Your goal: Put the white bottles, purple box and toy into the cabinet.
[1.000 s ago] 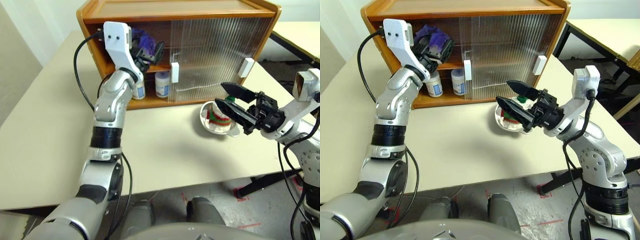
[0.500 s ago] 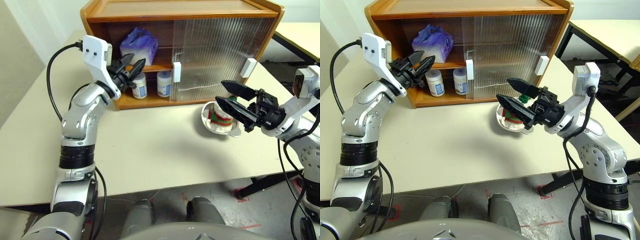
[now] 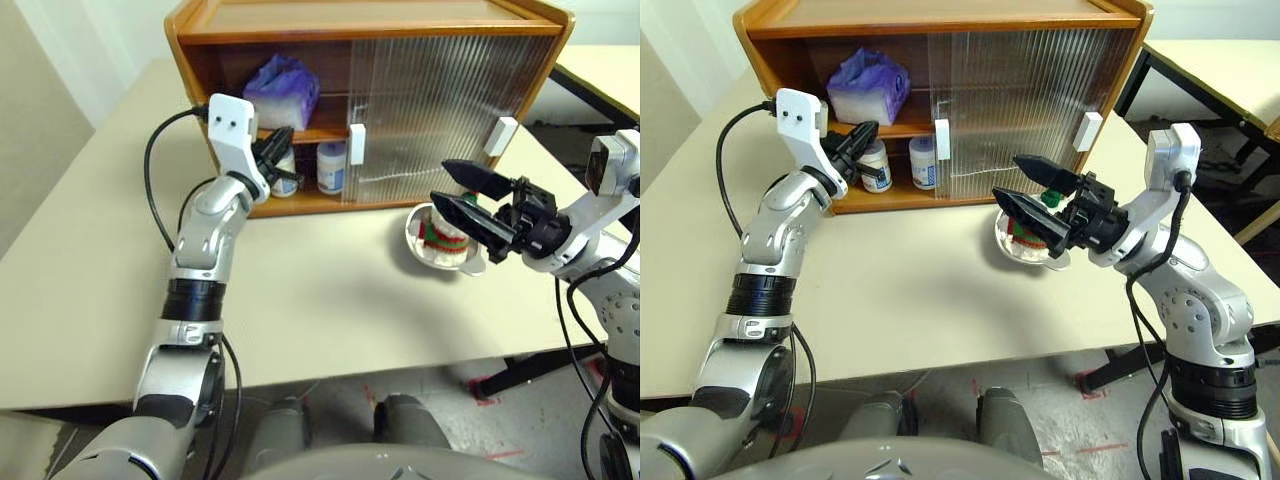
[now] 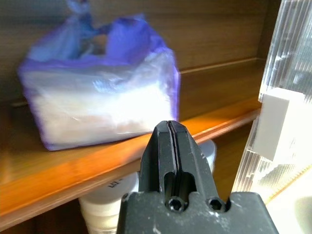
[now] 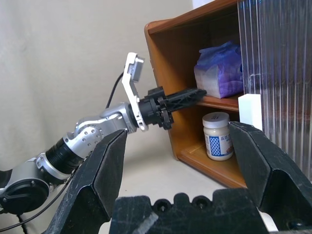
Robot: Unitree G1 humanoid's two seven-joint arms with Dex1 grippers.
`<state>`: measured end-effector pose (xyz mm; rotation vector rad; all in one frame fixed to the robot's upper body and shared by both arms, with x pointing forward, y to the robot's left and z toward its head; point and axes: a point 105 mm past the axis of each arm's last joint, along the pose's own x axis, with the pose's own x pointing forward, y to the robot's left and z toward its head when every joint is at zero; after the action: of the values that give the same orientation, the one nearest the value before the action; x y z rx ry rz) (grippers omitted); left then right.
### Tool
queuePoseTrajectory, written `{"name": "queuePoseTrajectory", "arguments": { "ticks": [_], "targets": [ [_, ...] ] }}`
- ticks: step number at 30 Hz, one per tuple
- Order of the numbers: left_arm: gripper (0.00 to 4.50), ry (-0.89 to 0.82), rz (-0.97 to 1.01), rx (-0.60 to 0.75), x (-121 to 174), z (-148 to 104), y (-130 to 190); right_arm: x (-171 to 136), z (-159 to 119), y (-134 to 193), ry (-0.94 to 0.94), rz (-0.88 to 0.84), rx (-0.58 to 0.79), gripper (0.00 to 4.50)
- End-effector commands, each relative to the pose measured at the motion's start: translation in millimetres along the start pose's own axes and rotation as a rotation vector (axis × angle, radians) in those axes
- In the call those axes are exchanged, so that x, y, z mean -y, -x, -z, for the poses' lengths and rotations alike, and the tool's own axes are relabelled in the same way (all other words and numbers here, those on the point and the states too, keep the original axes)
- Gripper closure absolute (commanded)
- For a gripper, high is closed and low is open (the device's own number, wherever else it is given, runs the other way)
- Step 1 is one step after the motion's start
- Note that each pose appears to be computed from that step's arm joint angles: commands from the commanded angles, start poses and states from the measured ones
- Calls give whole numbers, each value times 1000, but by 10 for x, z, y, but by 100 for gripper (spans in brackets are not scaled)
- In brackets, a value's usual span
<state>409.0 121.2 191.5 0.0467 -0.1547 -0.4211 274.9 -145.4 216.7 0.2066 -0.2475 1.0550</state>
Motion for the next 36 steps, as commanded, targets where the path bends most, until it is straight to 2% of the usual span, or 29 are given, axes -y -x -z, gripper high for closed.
{"name": "queuePoseTrajectory", "arguments": {
  "ticks": [1, 27, 32, 36],
  "targets": [
    [446, -33, -13, 1, -7, 16, -80, -19, -31, 8, 21, -3, -4, 0],
    [446, -15, -124, 37, 103, 88, -487, -38, -29, 28, 24, 12, -7, 0],
    [446, -1, -85, 65, 166, 14, -481, -33, -30, 33, 23, 14, -8, 0],
    [446, 18, -7, 98, 265, -106, -317, -28, -27, 42, 19, 15, -12, 0]
  ]
}}
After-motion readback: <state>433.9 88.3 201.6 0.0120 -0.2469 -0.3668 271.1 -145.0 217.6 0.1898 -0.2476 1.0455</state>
